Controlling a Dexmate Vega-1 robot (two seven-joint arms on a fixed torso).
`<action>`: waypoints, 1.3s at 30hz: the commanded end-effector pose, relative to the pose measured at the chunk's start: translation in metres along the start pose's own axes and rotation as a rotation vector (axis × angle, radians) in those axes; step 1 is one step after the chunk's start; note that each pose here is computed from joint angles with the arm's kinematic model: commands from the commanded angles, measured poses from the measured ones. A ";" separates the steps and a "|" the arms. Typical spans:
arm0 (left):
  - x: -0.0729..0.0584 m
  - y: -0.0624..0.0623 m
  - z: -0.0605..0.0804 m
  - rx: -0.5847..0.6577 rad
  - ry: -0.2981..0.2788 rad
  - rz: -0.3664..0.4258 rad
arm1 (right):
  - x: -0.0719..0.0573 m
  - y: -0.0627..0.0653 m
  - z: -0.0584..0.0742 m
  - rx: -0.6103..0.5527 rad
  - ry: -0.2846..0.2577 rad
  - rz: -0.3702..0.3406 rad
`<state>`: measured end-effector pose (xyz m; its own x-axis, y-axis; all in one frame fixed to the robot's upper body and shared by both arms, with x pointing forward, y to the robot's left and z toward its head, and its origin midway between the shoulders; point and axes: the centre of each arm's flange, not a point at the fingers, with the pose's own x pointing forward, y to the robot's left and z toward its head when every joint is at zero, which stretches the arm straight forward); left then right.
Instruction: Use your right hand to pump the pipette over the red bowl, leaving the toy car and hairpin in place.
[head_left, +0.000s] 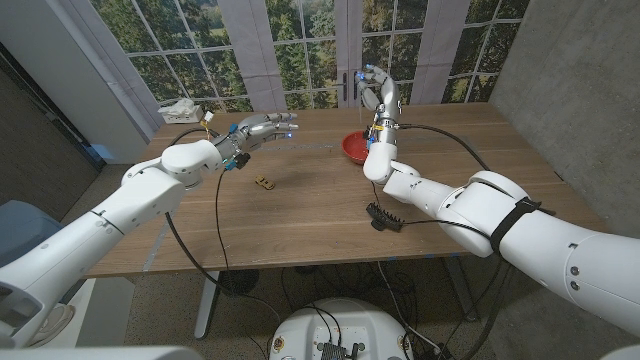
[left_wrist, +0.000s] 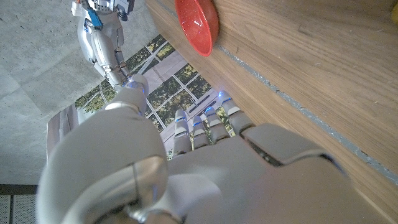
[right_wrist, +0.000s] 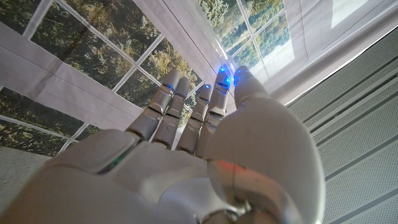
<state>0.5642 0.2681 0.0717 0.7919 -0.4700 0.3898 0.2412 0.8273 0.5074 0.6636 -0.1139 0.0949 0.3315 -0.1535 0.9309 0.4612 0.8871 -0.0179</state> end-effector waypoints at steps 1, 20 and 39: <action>0.000 -0.002 -0.002 -0.005 -0.003 -0.008 | -0.002 -0.007 0.002 0.058 -0.021 -0.013; -0.003 -0.006 -0.003 -0.009 -0.010 -0.013 | -0.005 -0.026 0.001 0.162 -0.051 -0.042; -0.008 -0.007 -0.005 -0.008 -0.014 -0.011 | -0.011 -0.053 -0.002 0.219 0.006 -0.040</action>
<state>0.5610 0.2657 0.0628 0.7816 -0.4855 0.3917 0.2570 0.8228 0.5069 0.6447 -0.1473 0.0872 0.2851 -0.1909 0.9393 0.3047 0.9472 0.1001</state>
